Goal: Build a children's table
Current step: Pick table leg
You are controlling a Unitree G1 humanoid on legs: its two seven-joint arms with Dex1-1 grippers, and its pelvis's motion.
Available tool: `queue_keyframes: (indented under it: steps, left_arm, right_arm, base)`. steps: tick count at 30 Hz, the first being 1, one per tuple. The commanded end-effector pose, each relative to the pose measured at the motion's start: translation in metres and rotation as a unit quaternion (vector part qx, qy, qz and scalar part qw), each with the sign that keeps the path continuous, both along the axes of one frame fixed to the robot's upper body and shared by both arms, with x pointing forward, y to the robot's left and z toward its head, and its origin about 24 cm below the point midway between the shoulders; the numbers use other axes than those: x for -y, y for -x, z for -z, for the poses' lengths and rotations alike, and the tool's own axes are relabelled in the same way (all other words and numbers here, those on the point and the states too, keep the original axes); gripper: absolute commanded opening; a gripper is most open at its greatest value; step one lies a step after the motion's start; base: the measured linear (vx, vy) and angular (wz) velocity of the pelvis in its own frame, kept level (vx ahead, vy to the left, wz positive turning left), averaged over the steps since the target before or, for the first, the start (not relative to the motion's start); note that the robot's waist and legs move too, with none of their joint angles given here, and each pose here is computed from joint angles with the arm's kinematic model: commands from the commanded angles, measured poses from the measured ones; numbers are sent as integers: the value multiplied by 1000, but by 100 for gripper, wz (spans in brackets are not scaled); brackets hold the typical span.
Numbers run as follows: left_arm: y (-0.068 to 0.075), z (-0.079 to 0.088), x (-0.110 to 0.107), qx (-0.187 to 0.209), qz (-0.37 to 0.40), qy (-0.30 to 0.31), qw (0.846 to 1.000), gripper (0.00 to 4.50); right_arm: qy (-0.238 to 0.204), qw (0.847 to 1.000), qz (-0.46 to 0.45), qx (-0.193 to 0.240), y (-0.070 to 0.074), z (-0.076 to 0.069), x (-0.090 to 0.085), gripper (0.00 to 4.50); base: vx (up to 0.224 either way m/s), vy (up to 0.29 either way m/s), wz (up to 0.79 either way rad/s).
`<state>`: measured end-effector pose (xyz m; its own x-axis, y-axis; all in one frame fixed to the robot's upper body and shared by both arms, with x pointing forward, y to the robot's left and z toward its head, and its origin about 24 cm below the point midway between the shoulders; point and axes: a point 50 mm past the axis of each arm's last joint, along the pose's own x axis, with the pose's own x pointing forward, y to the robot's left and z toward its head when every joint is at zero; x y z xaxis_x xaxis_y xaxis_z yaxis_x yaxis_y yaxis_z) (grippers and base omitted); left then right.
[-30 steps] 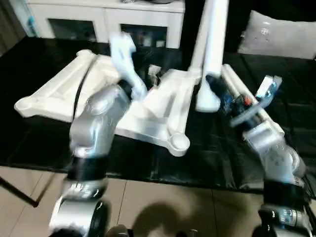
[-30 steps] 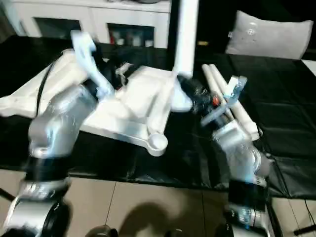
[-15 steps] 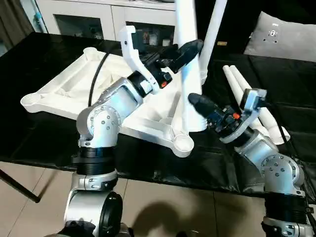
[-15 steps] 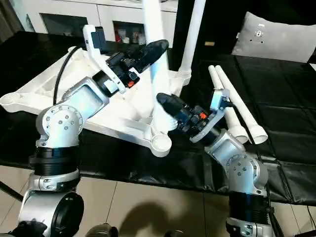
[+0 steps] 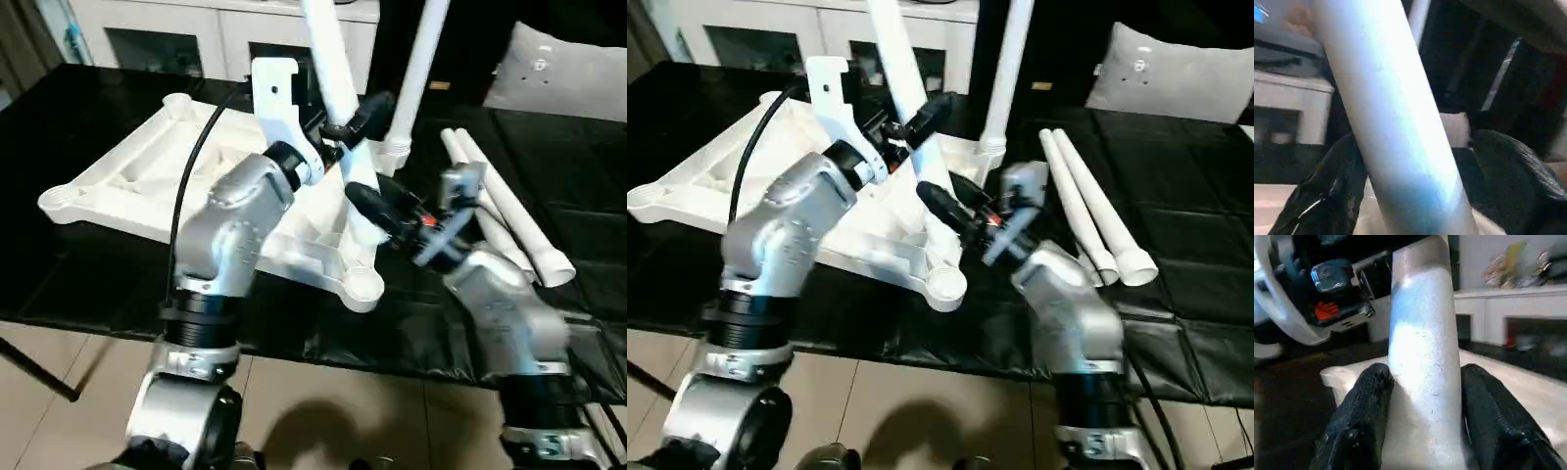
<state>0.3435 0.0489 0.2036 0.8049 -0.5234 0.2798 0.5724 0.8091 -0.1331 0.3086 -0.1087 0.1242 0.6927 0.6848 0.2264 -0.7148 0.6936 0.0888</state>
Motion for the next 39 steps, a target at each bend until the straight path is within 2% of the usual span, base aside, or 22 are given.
queue_keyframes:
  steps: [1, 4, 6, 10, 18, 23, 26, 28, 29, 31, 33, 34, 36, 37, 38, 39]
  left_arm:
    - [6, -1, 14, 42, -1, -38, 998, 332]
    - [7, -2, 17, 68, -12, -46, 997, 295]
    - [7, -3, 17, 80, -19, -53, 995, 287]
    - [5, -1, 15, 88, -34, -64, 993, 245]
    - [4, 2, 15, 91, -35, -61, 993, 204]
    - [4, 4, 15, 70, -22, -32, 997, 195]
    - [-1, 6, 8, 16, -16, 36, 999, 191]
    - [-3, 6, 5, 7, -20, 43, 999, 188]
    - [-8, 7, -3, -13, -31, 61, 998, 188]
    - [-12, 7, -10, -25, -41, 70, 996, 187]
    - [-13, 7, -12, -26, -43, 71, 996, 187]
    - [-16, 8, -21, -27, -49, 69, 996, 187]
    - [-17, 8, -24, -28, -51, 67, 996, 186]
    - [-19, 7, -30, -27, -49, 61, 997, 186]
    - [-19, 6, -32, -27, -46, 57, 997, 186]
    - [-19, 6, -33, -28, -44, 56, 997, 186]
  right_arm:
    - [11, 1000, 6, 21, 0, -2, -7, 186]
    - [1, 1000, 9, 20, 1, 0, -10, 186]
    - [0, 1000, 17, 23, 0, 0, -10, 186]
    - [-2, 999, 29, 30, -2, 1, -9, 186]
    - [-2, 999, 32, 35, -3, 2, -11, 185]
    - [-2, 999, 33, 37, -4, 3, -11, 184]
    - [-1, 998, 38, 40, -5, 2, -9, 184]
    - [1, 998, 41, 40, -5, 2, -9, 184]
    - [4, 998, 48, 38, -6, 1, -7, 184]
    - [-15, 999, 40, 23, -7, 1, -7, 184]
    - [-20, 999, 37, 19, -7, 1, -7, 240]
    - [-13, 998, 39, 39, -9, -1, -6, 254]
    - [-19, 999, 36, 35, -9, -1, -5, 271]
    - [-40, 998, 33, 24, -9, -3, -3, 271]
    - [-55, 998, 26, 20, -9, -4, -1, 290]
    - [-59, 998, 24, 19, -9, -4, -1, 296]
  base:
    - [0, 0, 0]
    - [0, 0, 0]
    - [0, 0, 0]
    - [0, 0, 0]
    - [0, 0, 0]
    - [0, 0, 0]
    - [0, 0, 0]
    - [0, 0, 0]
    - [0, 0, 0]
    - [0, 0, 0]
    - [0, 0, 0]
    - [0, 0, 0]
    - [0, 0, 0]
    - [0, 0, 0]
    - [0, 0, 0]
    - [0, 0, 0]
